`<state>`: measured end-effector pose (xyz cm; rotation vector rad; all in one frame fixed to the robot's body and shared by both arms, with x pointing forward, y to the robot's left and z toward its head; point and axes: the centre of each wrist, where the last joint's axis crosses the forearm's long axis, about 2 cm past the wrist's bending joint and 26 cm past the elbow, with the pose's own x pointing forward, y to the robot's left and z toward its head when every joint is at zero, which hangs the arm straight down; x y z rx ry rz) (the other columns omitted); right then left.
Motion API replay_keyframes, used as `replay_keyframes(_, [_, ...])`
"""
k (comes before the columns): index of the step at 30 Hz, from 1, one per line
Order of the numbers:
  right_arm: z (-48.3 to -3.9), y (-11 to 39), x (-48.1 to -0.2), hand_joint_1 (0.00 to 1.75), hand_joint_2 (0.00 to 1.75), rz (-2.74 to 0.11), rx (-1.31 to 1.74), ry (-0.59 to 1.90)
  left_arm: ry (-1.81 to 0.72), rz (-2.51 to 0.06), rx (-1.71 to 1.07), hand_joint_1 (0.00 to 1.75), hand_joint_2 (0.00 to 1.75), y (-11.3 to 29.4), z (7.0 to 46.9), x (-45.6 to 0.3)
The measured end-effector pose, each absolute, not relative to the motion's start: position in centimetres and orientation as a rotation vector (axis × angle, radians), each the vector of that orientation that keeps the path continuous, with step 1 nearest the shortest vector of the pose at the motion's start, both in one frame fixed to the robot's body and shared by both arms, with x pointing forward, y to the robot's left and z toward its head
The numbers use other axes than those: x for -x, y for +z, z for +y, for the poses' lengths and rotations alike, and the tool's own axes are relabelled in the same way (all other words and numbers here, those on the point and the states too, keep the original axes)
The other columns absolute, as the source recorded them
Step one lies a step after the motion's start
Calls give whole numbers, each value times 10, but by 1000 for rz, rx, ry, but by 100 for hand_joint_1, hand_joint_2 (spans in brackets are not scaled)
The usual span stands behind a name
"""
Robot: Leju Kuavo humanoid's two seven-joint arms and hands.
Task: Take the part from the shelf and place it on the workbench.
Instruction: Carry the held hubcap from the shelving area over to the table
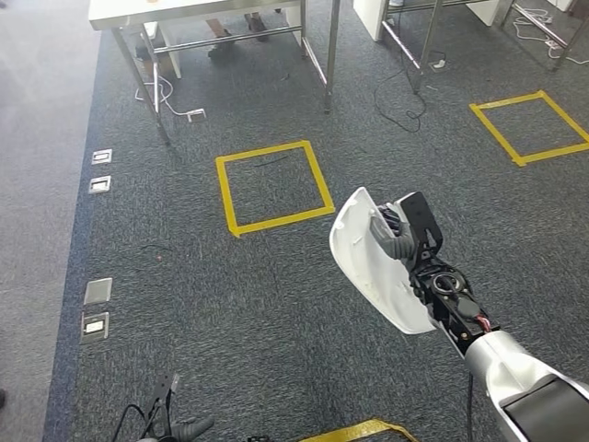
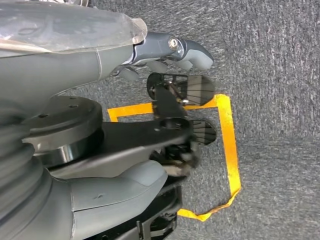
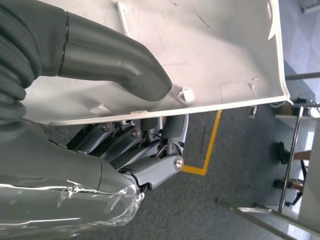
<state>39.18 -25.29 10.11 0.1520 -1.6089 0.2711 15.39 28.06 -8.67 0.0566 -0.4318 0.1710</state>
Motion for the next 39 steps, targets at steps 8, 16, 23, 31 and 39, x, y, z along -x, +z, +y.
replay_keyframes(8, [-253, 102, -393, 175, 175, -1614, -153, 269, 176, -433, -55, 0, 175, -86, 280, -155])
replay_keyframes(16, [-255, 99, -391, 175, 175, -1606, -148, 268, 172, -435, -54, 0, 175, -87, 279, -154])
replay_keyframes(23, [-257, 98, -390, 175, 175, -1604, -145, 267, 167, -436, -49, 0, 175, -86, 276, -157])
replay_keyframes(31, [-257, 97, -389, 175, 175, -1601, -146, 267, 167, -437, -51, 0, 175, -85, 278, -158])
replay_keyframes(39, [-257, 99, -391, 175, 175, -1607, -141, 266, 171, -440, -50, 0, 175, -85, 278, -160])
